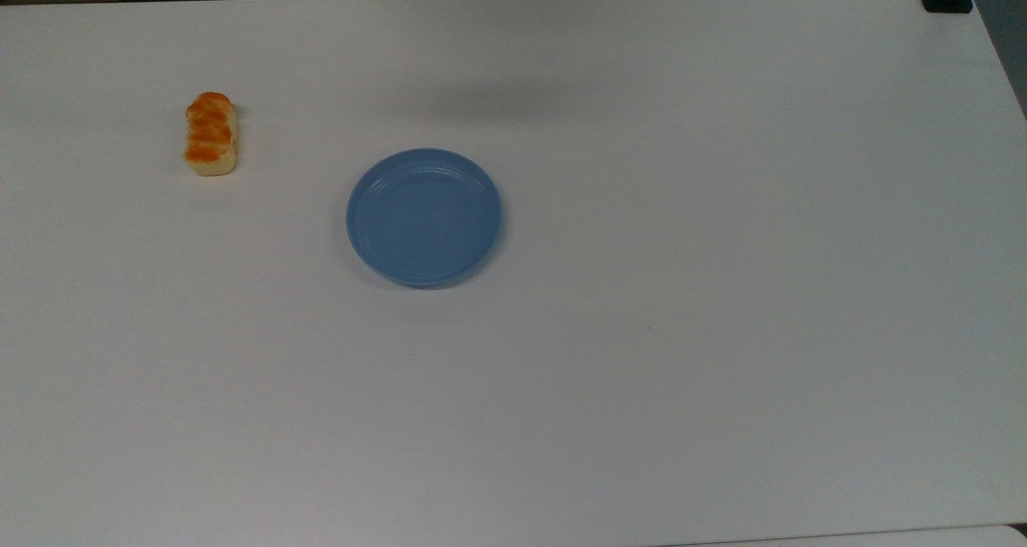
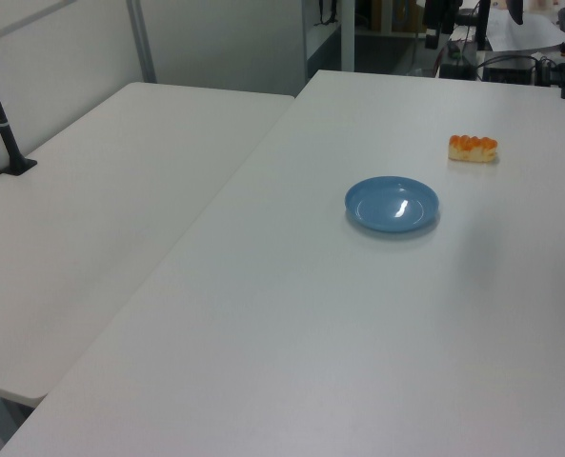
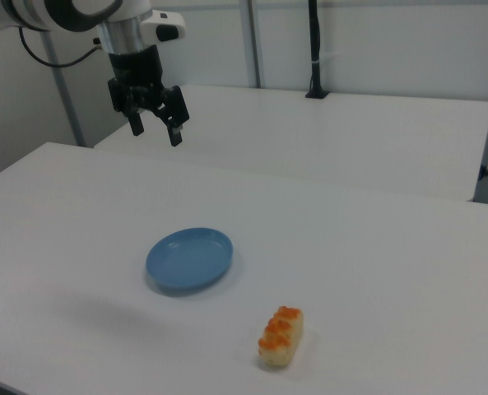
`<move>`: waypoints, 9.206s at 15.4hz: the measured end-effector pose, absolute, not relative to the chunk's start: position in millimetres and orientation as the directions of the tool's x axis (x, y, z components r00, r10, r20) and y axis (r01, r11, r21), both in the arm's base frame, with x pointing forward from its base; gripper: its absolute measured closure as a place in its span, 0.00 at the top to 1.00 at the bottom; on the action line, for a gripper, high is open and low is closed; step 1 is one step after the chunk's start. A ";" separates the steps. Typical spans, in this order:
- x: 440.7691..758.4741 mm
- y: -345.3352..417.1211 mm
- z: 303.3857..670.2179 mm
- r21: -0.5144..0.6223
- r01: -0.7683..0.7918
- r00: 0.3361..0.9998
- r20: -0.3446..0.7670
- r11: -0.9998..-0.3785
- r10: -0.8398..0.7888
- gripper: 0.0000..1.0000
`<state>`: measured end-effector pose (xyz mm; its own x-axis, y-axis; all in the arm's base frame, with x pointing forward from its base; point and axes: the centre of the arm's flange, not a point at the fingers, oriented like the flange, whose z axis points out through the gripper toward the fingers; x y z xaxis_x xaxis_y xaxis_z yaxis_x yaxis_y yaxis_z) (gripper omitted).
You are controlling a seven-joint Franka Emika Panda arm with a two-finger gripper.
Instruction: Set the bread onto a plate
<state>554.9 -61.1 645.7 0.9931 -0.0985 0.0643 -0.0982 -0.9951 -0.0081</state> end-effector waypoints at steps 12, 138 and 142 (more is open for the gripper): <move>555.0 -60.5 645.7 -0.008 -0.097 0.993 0.064 -0.995 -0.097 1.00; 611.3 -50.4 458.5 -0.017 -0.188 0.982 0.013 -0.982 -0.189 1.00; 570.9 -83.5 595.5 -0.004 -0.207 0.978 -0.037 -0.978 -0.207 1.00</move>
